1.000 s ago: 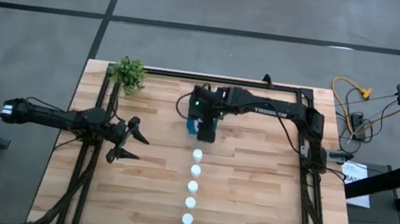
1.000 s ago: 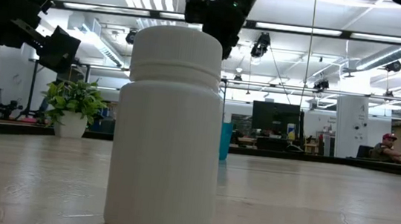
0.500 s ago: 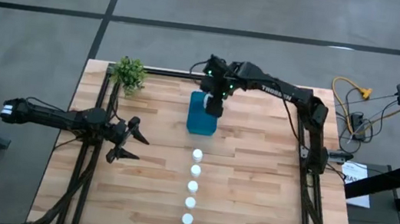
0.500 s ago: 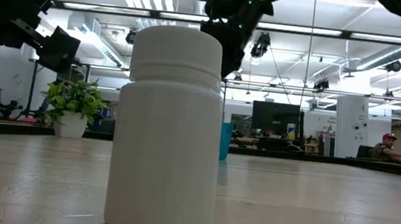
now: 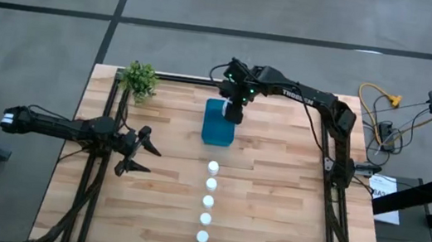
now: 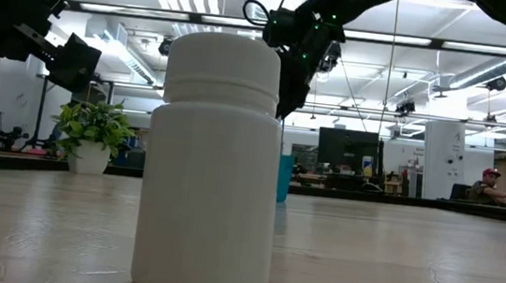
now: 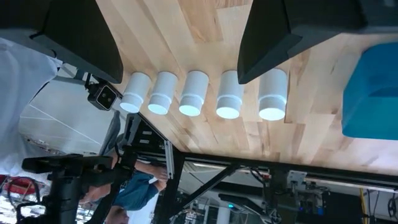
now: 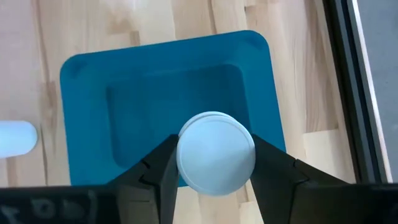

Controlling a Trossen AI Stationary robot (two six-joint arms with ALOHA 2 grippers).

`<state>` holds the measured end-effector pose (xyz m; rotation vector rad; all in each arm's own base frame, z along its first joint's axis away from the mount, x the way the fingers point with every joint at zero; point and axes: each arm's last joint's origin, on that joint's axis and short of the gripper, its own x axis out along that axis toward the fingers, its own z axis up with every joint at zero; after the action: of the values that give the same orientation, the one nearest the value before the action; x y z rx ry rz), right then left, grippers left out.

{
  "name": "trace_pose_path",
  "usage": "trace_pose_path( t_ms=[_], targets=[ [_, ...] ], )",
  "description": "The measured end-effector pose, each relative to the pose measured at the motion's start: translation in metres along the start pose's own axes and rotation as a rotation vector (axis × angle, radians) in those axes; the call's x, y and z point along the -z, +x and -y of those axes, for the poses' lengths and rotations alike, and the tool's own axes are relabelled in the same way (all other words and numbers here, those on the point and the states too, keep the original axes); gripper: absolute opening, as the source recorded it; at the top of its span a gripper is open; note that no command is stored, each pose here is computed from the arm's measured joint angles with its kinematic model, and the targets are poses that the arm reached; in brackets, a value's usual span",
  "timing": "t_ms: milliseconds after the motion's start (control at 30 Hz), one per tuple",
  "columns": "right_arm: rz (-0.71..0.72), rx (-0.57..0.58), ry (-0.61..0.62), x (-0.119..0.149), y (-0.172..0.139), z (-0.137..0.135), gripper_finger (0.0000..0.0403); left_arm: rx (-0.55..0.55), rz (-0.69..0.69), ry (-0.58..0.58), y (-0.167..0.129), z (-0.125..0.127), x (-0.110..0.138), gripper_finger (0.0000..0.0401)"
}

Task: Pick and place pill bottles into a basket
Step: Put the white pill bottle into the blue bin

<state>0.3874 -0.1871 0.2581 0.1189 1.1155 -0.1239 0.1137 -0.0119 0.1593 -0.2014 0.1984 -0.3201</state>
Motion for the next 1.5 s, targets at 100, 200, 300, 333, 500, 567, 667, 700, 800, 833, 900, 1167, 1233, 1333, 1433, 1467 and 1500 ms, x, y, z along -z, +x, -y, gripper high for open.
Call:
trace_pose_path(
  t_ms=[100,200,300,333,500,567,667,700,800,833,900,1167,1233,1333,1433,1467,1500],
  targets=[
    [-0.005,0.002,0.006,0.003,0.003,0.004,0.0146,0.0,0.0,0.0,0.0,0.0,0.0,0.0299],
    [0.003,0.007,0.009,0.005,0.006,0.006,0.0146,0.0,0.0,0.0,0.0,0.0,0.0,0.0299],
    [0.0,0.008,0.011,0.007,0.009,0.008,0.0146,0.0,-0.001,0.0,0.0,0.0,0.0,0.0299],
    [0.002,0.009,0.01,0.008,0.011,0.008,0.0146,0.0,-0.001,0.0,0.0,0.0,0.0,0.0299],
    [0.01,0.01,0.004,0.009,0.014,0.008,0.0146,0.0,-0.002,0.0,0.0,0.0,0.0,0.0299],
    [0.011,0.007,0.003,0.009,0.015,0.008,0.0146,-0.001,-0.002,0.0,0.0,0.0,0.0,0.0299],
    [0.022,0.005,-0.002,0.008,0.015,0.008,0.0146,0.0,-0.002,0.0,0.0,0.0,0.0,0.0299],
    [0.024,0.006,-0.002,0.008,0.015,0.008,0.0146,0.0,-0.002,0.0,0.0,0.0,0.0,0.0299],
    [0.026,0.006,-0.002,0.008,0.016,0.008,0.0146,-0.001,-0.001,0.001,0.0,0.0,0.0,0.0299],
    [0.028,0.006,-0.003,0.008,0.016,0.008,0.0146,-0.001,-0.002,0.001,0.0,0.0,0.0,0.0299],
    [0.032,0.002,-0.003,0.009,0.018,0.008,0.0146,0.0,-0.002,0.001,0.0,0.0,0.0,0.0299],
    [0.034,-0.018,0.005,0.016,0.029,0.009,0.0146,-0.001,-0.002,0.0,0.0,0.0,0.0,0.0299],
    [0.025,-0.019,0.009,0.019,0.031,0.01,0.0146,-0.001,-0.002,0.001,0.0,0.0,0.0,0.0299],
    [0.022,-0.017,0.013,0.021,0.033,0.011,0.0146,-0.001,-0.002,0.001,0.0,0.0,0.0,0.0299],
    [0.04,-0.012,0.012,0.02,0.035,0.012,0.0146,-0.001,-0.002,0.001,0.0,0.0,0.0,0.0299],
    [0.043,-0.011,0.014,0.02,0.035,0.013,0.0146,-0.001,-0.002,0.001,0.0,0.0,0.0,0.0299],
    [0.046,-0.01,0.014,0.021,0.036,0.013,0.0146,-0.001,-0.002,0.001,0.0,0.0,0.0,0.0299]
  ],
)
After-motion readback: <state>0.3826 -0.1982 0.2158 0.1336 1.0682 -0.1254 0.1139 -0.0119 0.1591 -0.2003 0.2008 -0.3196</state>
